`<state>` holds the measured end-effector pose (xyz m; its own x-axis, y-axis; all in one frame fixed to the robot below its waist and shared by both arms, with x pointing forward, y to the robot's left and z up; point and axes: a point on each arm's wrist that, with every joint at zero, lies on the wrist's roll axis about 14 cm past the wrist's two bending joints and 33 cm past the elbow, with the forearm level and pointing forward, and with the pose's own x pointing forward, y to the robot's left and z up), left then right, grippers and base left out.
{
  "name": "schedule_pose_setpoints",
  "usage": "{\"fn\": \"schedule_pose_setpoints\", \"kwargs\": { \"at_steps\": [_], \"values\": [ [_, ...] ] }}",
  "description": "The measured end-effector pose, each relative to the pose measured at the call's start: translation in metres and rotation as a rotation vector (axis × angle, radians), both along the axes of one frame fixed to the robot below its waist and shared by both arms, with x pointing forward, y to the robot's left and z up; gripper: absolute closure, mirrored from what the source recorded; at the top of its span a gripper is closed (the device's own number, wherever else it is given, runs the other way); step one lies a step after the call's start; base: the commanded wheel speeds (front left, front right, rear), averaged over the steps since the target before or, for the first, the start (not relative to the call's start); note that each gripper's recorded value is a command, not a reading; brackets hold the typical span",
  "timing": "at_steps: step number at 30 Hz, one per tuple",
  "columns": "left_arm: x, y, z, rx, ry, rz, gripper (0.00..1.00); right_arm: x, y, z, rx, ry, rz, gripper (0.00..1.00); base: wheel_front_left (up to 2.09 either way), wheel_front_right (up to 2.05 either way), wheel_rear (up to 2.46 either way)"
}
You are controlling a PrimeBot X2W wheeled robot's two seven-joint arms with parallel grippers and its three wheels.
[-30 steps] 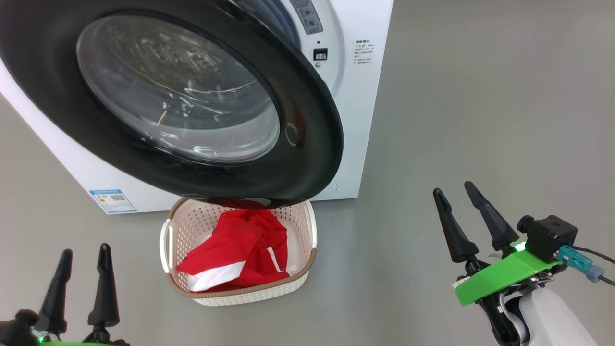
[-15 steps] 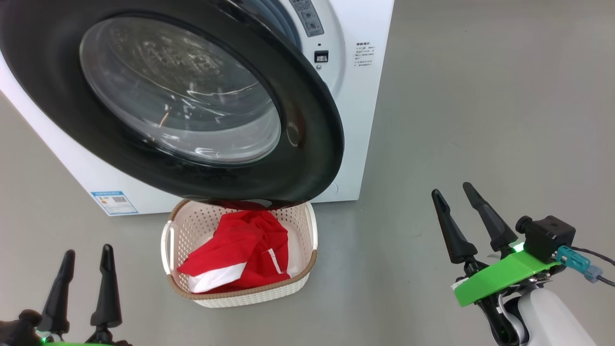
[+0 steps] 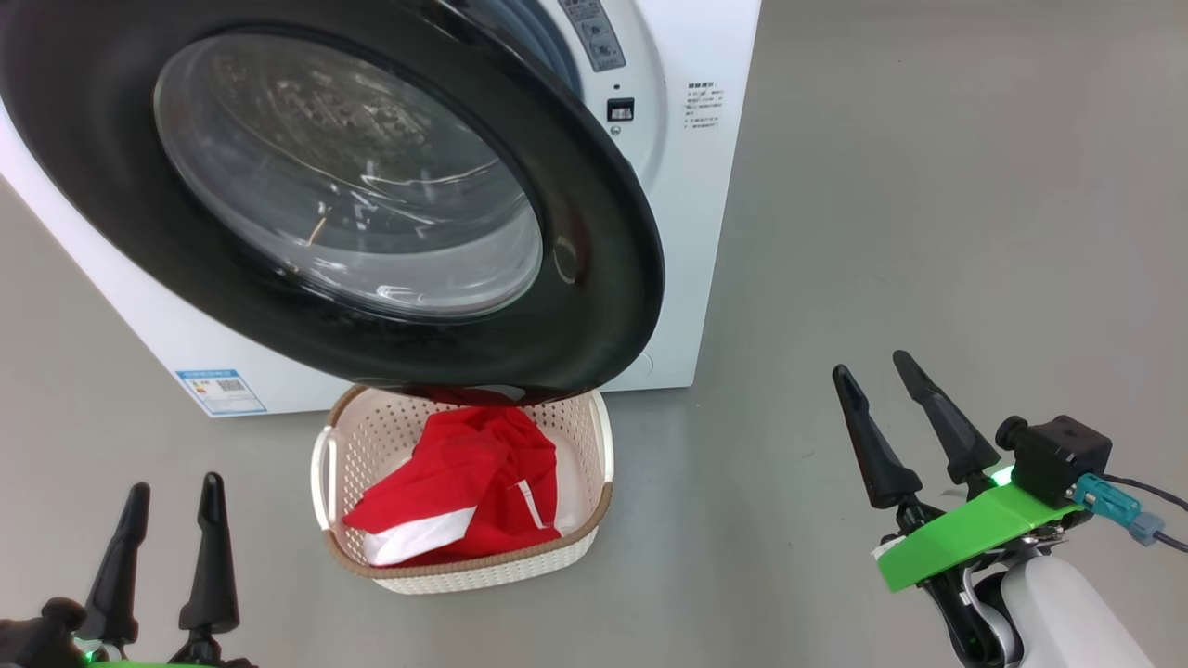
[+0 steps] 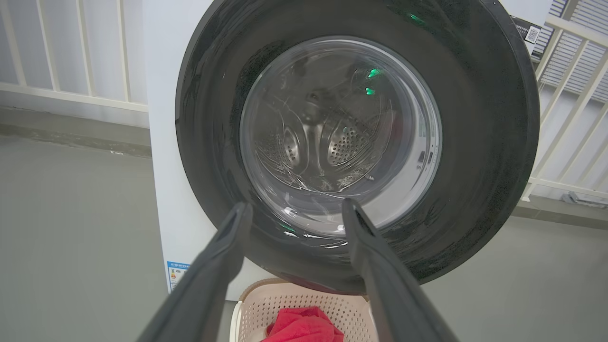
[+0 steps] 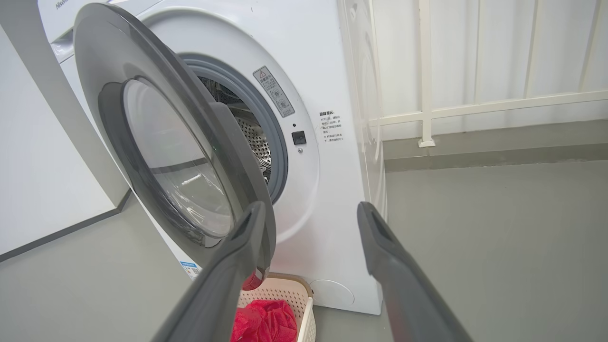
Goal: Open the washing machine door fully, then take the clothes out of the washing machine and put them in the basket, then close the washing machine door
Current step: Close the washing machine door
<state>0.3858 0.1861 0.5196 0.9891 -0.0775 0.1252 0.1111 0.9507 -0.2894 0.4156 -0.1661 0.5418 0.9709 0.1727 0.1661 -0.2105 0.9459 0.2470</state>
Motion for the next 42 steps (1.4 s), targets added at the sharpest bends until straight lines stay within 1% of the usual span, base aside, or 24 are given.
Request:
{"fn": "schedule_pose_setpoints", "kwargs": {
  "at_steps": [5, 6, 7, 8, 9, 10, 11, 12, 18, 22, 23, 27, 31, 37, 42],
  "values": [
    [0.000, 0.001, -0.003, 0.003, 0.008, 0.002, 0.00, 0.002, 0.003, 0.004, 0.001, -0.014, 0.010, 0.00, 0.00, 0.00, 0.00],
    [0.000, 0.001, -0.004, 0.003, 0.011, 0.003, 0.00, 0.003, 0.004, 0.005, 0.001, -0.018, 0.014, 0.03, 0.00, 0.00, 0.00],
    [0.000, 0.002, -0.005, 0.003, 0.014, 0.005, 0.00, 0.004, 0.006, 0.007, 0.001, -0.024, 0.020, 0.15, 0.00, 0.00, 0.00],
    [0.000, 0.002, -0.006, 0.003, 0.016, 0.006, 0.00, 0.005, 0.008, 0.010, -0.001, -0.033, 0.025, 0.32, 0.00, 0.00, 0.00],
    [0.000, 0.003, -0.007, 0.003, 0.020, 0.008, 0.00, 0.007, 0.010, 0.012, -0.005, -0.042, 0.033, 0.53, 0.00, 0.00, 0.00],
    [0.000, 0.004, -0.008, 0.003, 0.022, 0.010, 0.00, 0.008, 0.012, 0.016, -0.010, -0.055, 0.041, 0.68, 0.00, 0.00, 0.00],
    [-0.001, 0.005, -0.009, 0.003, 0.025, 0.013, 0.00, 0.010, 0.015, 0.021, -0.010, -0.071, 0.050, 0.91, 0.00, 0.00, 0.00],
    [-0.001, 0.006, -0.010, 0.003, 0.028, 0.017, 0.00, 0.013, 0.019, 0.027, -0.008, -0.090, 0.061, 1.00, 0.00, 0.00, 0.00],
    [-0.003, 0.012, -0.015, -0.003, 0.044, 0.044, 0.00, 0.021, 0.050, 0.060, -0.017, -0.197, 0.154, 1.00, 0.00, 0.00, 0.00],
    [-0.001, 0.018, -0.014, -0.004, 0.040, 0.061, 0.00, 0.026, 0.072, 0.068, -0.050, -0.231, 0.221, 1.00, 0.00, 0.00, 0.00],
    [-0.001, 0.018, -0.014, -0.004, 0.040, 0.061, 0.00, 0.026, 0.072, 0.068, -0.050, -0.231, 0.221, 1.00, 0.00, 0.00, 0.00],
    [-0.002, 0.022, -0.017, -0.004, 0.051, 0.077, 0.00, 0.032, 0.095, 0.062, -0.083, -0.226, 0.302, 1.00, 0.00, 0.00, 0.00],
    [0.001, 0.026, -0.020, -0.003, 0.056, 0.088, 0.00, 0.041, 0.112, 0.050, -0.140, -0.202, 0.374, 1.00, 0.00, 0.00, 0.00],
    [0.005, 0.030, -0.025, -0.003, 0.070, 0.101, 0.00, 0.058, 0.130, 0.032, -0.197, -0.170, 0.443, 1.00, 0.00, 0.00, 0.00],
    [0.007, 0.035, -0.031, 0.003, 0.087, 0.115, 0.00, 0.072, 0.138, 0.016, -0.218, -0.136, 0.468, 1.00, 0.00, 0.00, 0.00]
  ]
}}
